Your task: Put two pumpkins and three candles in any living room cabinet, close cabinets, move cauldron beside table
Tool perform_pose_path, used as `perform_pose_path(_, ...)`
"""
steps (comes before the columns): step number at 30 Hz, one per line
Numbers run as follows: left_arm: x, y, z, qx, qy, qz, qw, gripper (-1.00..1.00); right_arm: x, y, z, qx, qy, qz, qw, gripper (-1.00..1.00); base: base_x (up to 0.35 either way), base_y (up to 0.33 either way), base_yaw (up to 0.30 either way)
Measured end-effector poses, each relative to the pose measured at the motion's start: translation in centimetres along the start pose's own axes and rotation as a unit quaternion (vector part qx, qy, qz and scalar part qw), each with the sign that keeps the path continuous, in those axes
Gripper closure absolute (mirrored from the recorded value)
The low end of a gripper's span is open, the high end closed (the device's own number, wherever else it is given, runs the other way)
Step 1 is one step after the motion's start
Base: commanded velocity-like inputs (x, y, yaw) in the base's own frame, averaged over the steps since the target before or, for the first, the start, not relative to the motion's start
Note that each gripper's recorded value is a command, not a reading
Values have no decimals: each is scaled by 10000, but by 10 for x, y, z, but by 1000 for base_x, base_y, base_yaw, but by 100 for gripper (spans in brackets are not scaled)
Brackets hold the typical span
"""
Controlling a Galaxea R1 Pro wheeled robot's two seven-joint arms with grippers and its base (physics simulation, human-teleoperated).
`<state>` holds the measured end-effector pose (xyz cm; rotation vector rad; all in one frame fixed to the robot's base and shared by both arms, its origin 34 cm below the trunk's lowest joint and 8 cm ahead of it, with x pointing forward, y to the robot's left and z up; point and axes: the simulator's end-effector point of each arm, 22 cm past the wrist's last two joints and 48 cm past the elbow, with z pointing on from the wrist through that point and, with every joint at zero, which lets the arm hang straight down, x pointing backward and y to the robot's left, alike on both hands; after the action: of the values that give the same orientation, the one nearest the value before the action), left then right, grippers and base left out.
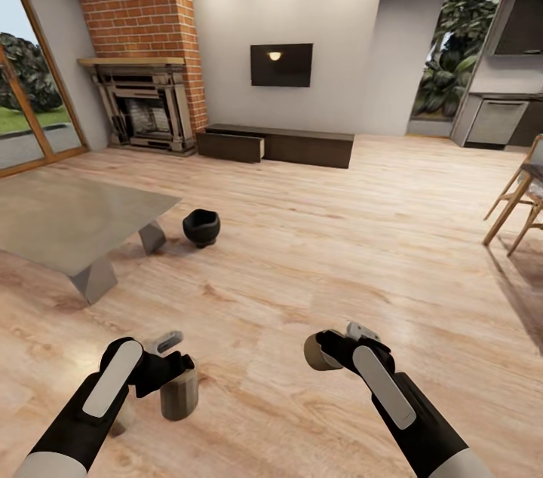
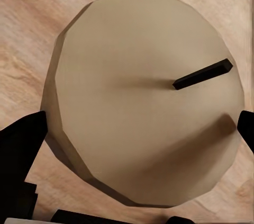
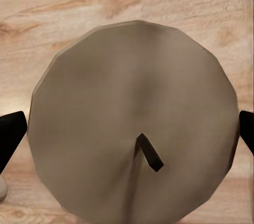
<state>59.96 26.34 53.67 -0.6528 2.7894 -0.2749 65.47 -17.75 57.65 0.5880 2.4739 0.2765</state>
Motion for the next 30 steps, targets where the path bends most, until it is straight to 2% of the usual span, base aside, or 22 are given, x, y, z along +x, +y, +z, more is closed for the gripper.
perform_pose_path(5, 0, 0, 0, -3, -2, -5, 10000, 100, 0, -1, 0, 1, 2, 7, 10000, 100, 0, 0, -279)
perform_pose_path(11, -1, 1, 0, -13, -8, -7, 10000, 100, 4, 2, 0, -93, 113, 140, 9998, 100, 0, 0, -279)
perform_pose_path(30, 1, 0, 0, -18, 4, -11, 10000, 100, 5, 2, 0, -96, 127, 151, 9998, 100, 0, 0, -279)
